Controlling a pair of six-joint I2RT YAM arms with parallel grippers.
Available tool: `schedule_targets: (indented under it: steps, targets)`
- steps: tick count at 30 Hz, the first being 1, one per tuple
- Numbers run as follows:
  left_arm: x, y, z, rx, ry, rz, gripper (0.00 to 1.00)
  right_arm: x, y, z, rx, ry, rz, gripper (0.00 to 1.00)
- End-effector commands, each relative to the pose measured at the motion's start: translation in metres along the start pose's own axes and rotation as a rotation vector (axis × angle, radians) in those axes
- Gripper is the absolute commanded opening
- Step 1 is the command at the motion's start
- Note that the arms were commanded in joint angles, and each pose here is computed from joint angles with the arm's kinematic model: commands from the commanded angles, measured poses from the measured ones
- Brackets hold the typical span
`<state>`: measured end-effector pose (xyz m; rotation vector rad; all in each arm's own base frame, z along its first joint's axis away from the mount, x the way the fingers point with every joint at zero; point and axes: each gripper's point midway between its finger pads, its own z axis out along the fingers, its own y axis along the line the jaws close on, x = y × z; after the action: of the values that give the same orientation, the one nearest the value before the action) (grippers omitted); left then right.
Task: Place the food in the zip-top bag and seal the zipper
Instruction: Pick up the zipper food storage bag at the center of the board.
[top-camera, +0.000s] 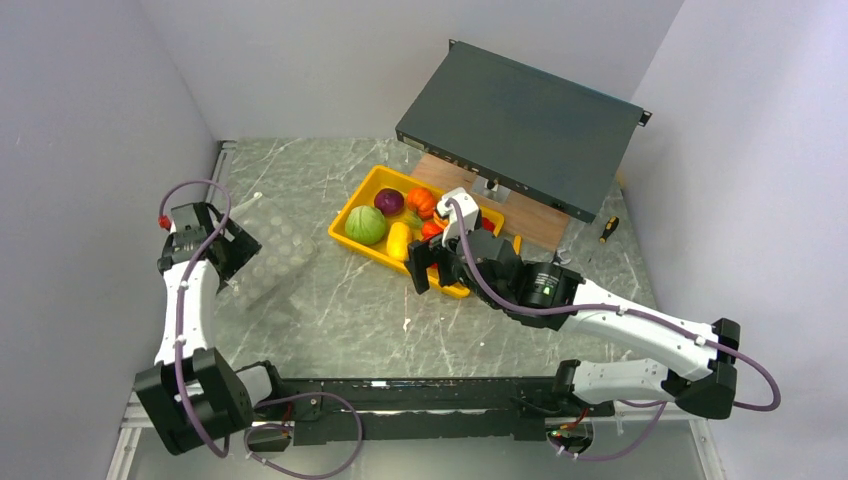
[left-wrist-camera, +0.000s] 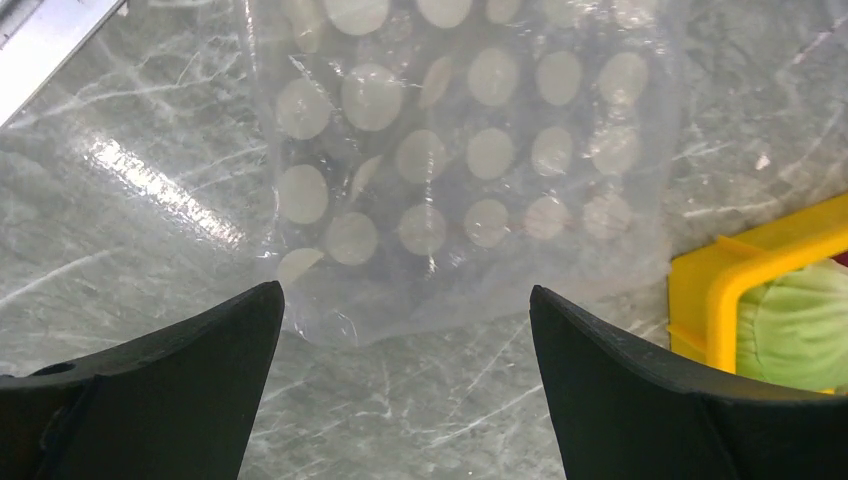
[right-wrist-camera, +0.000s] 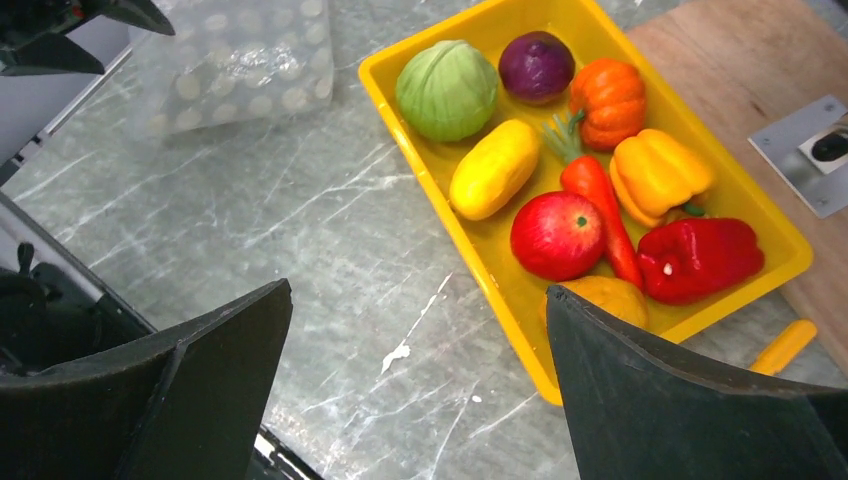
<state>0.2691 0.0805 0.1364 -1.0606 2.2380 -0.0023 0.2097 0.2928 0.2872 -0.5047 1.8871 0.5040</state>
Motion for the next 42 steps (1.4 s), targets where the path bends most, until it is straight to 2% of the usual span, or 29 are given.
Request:
schedule_targets:
  steps: [1, 6, 12, 19, 22, 24, 26, 30, 34, 38, 42]
  targets:
    - [-0.006, -0.011, 0.013, 0.091, 0.023, -0.037, 0.99, -0.009, 0.014, -0.009, -0.094, -0.053, 0.07, 1.0]
    - [0.006, -0.015, 0.032, 0.109, 0.102, -0.054, 0.99, -0.003, 0.015, -0.007, -0.1, -0.048, 0.069, 1.0]
    - [0.053, -0.027, 0.038, 0.215, 0.258, -0.16, 0.97, 0.004, 0.01, -0.006, -0.082, -0.04, 0.065, 1.0]
    - [0.108, -0.036, 0.01, 0.36, 0.308, -0.356, 0.97, 0.006, 0.008, -0.006, -0.079, -0.053, 0.069, 1.0]
    - [0.127, -0.06, -0.015, 0.525, 0.332, -0.323, 0.95, 0.005, 0.007, -0.006, -0.079, -0.054, 0.069, 1.0]
    - [0.121, -0.067, -0.03, 0.554, 0.278, -0.247, 0.95, 0.004, 0.007, -0.006, -0.082, -0.058, 0.071, 1.0]
    - [0.104, -0.065, -0.043, 0.52, 0.176, -0.152, 0.96, 0.004, 0.007, -0.006, -0.084, -0.058, 0.071, 1.0]
    - [0.05, -0.037, -0.056, 0.317, -0.068, -0.011, 1.0, 0.006, 0.008, -0.009, -0.099, -0.055, 0.074, 1.0]
    - [-0.001, -0.014, -0.052, 0.099, -0.226, 0.125, 1.0, 0.01, 0.008, -0.013, -0.113, -0.052, 0.08, 1.0]
    - [-0.038, -0.006, -0.029, -0.028, -0.253, 0.168, 1.0, 0.014, 0.012, -0.015, -0.145, -0.045, 0.086, 1.0]
    - [-0.062, 0.004, 0.012, -0.135, -0.163, 0.16, 1.0, 0.02, 0.019, -0.014, -0.18, -0.021, 0.083, 1.0]
